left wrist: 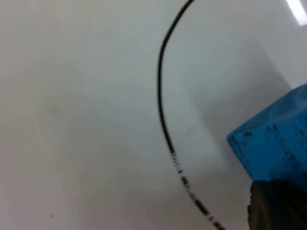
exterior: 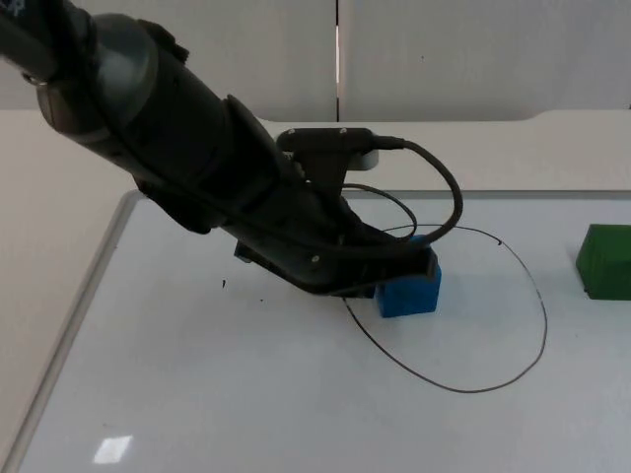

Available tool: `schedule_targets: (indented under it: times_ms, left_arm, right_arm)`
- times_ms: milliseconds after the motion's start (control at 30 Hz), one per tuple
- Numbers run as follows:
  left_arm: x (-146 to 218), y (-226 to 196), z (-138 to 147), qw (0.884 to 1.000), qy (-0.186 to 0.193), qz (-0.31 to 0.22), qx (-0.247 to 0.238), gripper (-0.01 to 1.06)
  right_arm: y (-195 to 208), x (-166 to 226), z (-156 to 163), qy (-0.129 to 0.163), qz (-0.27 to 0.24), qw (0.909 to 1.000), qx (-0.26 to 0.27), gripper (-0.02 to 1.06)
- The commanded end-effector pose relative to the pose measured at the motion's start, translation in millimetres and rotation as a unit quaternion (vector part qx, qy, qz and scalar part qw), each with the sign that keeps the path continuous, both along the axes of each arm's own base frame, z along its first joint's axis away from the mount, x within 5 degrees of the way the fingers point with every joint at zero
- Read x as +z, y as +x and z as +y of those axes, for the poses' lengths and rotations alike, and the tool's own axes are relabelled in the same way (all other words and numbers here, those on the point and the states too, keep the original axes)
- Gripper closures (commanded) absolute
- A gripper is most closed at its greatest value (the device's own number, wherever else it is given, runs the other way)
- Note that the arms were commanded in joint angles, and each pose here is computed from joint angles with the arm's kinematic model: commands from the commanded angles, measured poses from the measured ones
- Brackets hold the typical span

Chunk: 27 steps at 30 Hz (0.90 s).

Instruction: Push the two cubes into the marked area.

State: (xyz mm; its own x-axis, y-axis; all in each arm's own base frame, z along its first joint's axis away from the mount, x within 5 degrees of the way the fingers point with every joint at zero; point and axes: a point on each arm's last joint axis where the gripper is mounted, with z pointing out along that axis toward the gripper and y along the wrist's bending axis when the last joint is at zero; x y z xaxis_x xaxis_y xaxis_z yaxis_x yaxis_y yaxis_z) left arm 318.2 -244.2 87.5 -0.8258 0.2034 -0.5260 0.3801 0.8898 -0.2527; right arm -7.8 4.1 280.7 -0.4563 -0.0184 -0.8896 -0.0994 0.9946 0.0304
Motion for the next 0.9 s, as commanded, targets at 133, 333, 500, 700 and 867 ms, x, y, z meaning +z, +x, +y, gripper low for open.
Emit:
schedule_targets:
  times_ms: [133,333,500,700,867]
  left_arm:
    - [3,1,-4,1.000,-0.007,-0.002,-0.002,1.05]
    - [3,1,-4,1.000,0.006,-0.011,-0.022,1.05]
    - [7,3,0,0.999,0.011,-0.019,-0.031,1.05]
    - [17,16,23,1.000,0.002,-0.005,-0.025,1.05]
    - [34,30,50,1.000,-0.008,-0.009,-0.006,1.05]
  right_arm:
    - [0,-1,0,0.000,0.001,1.0000,-0.004,-0.01]
    - [0,-1,0,0.000,0.001,1.0000,-0.004,-0.01]
    - [0,-1,0,0.000,0.001,1.0000,-0.004,-0.01]
    - [0,-1,0,0.000,0.001,1.0000,-0.004,-0.01]
    - [0,-1,0,0.000,0.001,1.0000,-0.004,-0.01]
